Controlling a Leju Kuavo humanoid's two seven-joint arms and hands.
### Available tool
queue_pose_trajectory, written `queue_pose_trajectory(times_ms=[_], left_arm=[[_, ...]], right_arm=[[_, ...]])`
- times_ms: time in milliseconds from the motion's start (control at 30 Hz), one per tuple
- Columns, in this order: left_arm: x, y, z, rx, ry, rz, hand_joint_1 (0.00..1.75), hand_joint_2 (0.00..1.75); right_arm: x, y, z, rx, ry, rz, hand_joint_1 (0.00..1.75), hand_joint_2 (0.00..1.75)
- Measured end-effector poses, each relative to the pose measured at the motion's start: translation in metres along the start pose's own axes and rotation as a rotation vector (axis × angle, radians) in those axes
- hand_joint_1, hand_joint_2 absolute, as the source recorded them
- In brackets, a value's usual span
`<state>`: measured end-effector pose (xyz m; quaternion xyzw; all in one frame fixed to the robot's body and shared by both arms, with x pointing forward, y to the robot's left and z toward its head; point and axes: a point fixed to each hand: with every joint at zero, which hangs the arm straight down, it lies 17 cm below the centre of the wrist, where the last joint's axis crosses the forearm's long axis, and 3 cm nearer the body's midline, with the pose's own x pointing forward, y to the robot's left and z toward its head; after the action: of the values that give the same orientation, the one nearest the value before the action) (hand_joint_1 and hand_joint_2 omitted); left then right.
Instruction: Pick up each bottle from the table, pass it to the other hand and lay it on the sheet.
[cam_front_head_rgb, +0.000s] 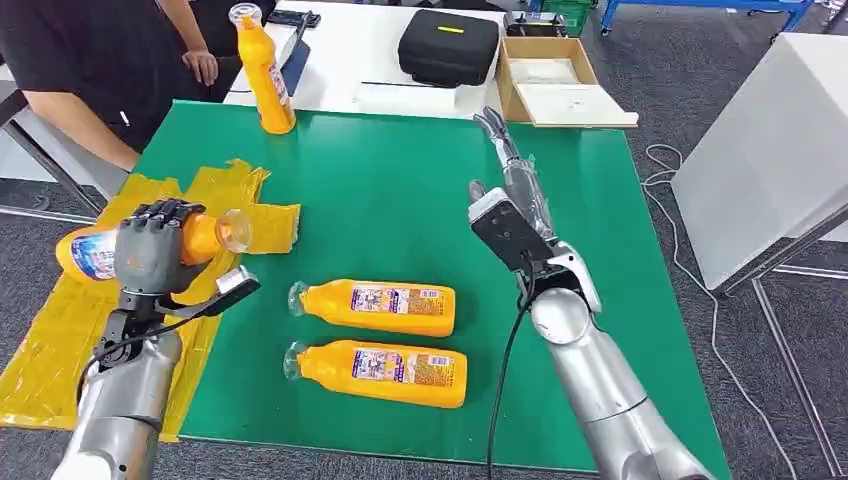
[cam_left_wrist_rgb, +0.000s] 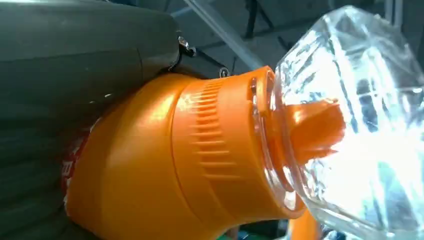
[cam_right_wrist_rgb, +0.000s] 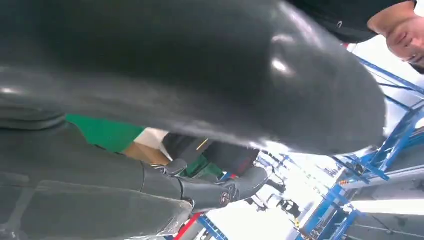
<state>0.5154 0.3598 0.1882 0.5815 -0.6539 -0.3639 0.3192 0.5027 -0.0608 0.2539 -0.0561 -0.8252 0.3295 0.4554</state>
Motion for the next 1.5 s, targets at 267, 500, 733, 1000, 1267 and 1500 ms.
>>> queue_pose_trajectory(times_ms=[267, 500, 733, 1000, 1267, 1500], left_arm=[[0.005, -0.040, 0.012, -0.120, 0.078, 0.005, 1.75, 1.75], [0.020, -0.061, 0.020, -0.186, 0.058, 0.002, 1.75, 1.75], [0.024, -0.071, 0.025, -0.220, 0.063, 0.002, 1.75, 1.75], [0.041, -0.100, 0.047, -0.319, 0.050, -0.015, 0.00, 0.00], [0.053, -0.122, 0.068, -0.400, 0.036, -0.043, 0.00, 0.00], [0.035, -0.140, 0.089, -0.485, 0.089, -0.061, 0.00, 0.00]], right_arm=[[-0.003, 0.011, 0.007, 0.016, 0.010, -0.004, 0.00, 0.00], [0.002, 0.015, 0.005, 0.018, 0.001, -0.010, 0.00, 0.00], [0.004, 0.020, 0.005, 0.026, -0.004, -0.007, 0.00, 0.00], [0.007, 0.029, 0.004, 0.042, -0.016, -0.010, 0.00, 0.00], [0.007, 0.038, 0.005, 0.060, -0.021, -0.013, 0.00, 0.00], [0.006, 0.049, 0.006, 0.090, -0.018, -0.027, 0.00, 0.00]])
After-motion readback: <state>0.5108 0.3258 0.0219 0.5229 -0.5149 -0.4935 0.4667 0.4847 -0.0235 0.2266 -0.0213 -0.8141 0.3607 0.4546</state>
